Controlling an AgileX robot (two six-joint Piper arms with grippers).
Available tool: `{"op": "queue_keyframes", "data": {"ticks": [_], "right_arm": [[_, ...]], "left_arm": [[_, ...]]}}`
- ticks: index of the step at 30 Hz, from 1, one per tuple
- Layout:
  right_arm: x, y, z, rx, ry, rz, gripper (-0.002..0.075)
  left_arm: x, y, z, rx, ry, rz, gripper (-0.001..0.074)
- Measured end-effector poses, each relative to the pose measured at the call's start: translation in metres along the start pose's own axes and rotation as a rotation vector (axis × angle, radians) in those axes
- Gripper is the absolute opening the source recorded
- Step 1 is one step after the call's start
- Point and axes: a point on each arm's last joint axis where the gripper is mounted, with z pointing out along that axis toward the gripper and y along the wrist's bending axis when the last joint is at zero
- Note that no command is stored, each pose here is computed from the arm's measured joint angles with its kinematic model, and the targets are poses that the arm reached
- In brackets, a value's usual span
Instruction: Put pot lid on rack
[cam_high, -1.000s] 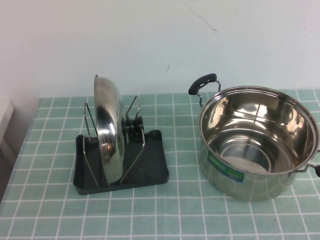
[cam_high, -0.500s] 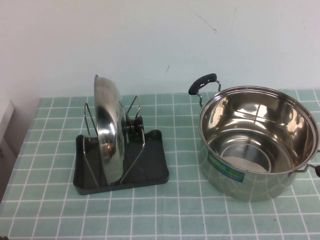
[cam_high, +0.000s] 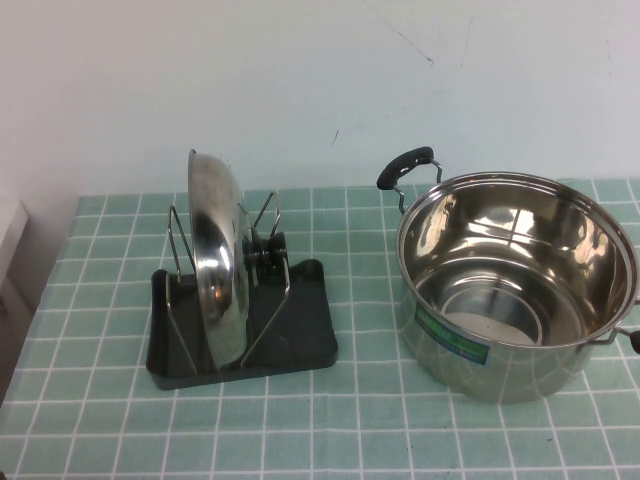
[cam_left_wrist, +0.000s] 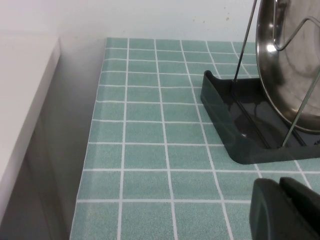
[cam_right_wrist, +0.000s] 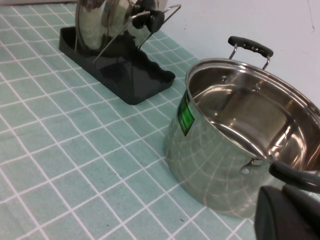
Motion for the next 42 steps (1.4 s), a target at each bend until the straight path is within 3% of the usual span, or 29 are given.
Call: {"op": "queue_keyframes", "data": {"ticks": [23,32,42], "right_arm": [[-0.001,0.001,0.003,0.013,-0.026,0.007,-0.0001],[0.021,0.013,0.033,0.212,0.019,-0.08,-0.0001],[0.081,0.019,0.064,0.457,0.202,0.171,-0.0001]], "left_arm": [[0.0,0.0,0.0,-0.002,-0.002,0.017,-0.0001],[0.0,0.0,0.0,-0.002,-0.002,0.017,-0.0001],[0.0,0.0,0.0,-0.001,-0.002,0.019,-0.0001]]}}
